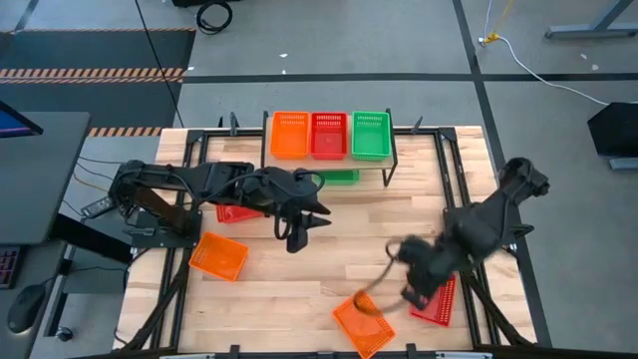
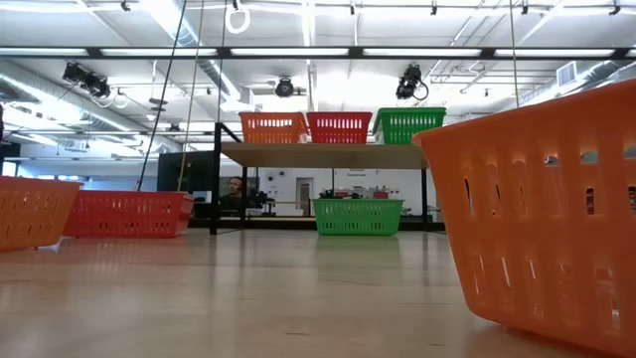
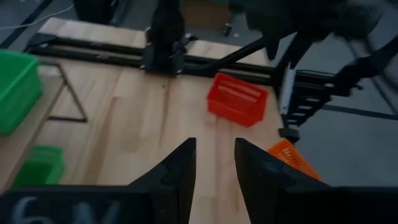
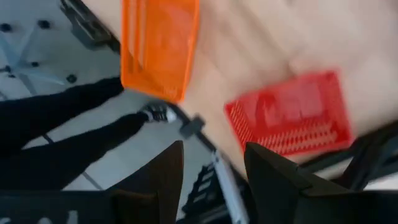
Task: Stack baskets on shelf by color
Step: Stack the left orange bin on top of the other orange bin on the shelf
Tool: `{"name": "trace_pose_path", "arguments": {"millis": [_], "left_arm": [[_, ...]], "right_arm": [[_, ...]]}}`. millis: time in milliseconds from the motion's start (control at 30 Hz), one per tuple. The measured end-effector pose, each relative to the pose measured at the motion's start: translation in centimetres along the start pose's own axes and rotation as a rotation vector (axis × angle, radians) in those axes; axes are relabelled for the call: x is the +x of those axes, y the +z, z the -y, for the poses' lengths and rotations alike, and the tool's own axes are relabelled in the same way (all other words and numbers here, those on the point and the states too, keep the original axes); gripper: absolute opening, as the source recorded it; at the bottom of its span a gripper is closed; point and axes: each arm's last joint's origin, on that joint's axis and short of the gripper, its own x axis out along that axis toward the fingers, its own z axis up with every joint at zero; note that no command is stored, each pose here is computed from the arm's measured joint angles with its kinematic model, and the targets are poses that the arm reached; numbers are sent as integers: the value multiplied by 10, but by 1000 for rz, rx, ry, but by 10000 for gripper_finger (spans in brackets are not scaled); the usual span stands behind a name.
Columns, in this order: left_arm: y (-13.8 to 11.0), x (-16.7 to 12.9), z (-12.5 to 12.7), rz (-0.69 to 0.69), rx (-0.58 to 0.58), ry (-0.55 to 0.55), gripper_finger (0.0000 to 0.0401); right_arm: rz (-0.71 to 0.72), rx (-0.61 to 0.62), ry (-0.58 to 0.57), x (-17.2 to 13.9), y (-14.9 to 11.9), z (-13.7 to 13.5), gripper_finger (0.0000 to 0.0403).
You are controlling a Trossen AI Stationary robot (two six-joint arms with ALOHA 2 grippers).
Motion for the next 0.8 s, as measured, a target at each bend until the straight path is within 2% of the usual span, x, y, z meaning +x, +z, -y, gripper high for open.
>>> {"name": "trace_pose_path", "arguments": {"millis": [167,367,467,533,633,800], "left_arm": [[-1,-1,8,8,-5,-26,117],[-3,-3,24,13,-66,-69,117],[-7,-4,32,-12,-150,-85,117],[-15,-5,35,-82,-229,-66,117],[-38,-11,38,-282,-309,44,117],[-82,-40,33,-660,-304,406,117]], "right_arm": [[-47,-7,-48,33,-35,-18,174],[-43,-51,-112,75,-69,-33,174],[-47,-74,-123,97,-83,-40,174],[-49,-78,-114,107,-90,-45,174],[-20,-64,-99,119,-97,-49,174],[82,-33,-46,122,-104,-51,174]]}}
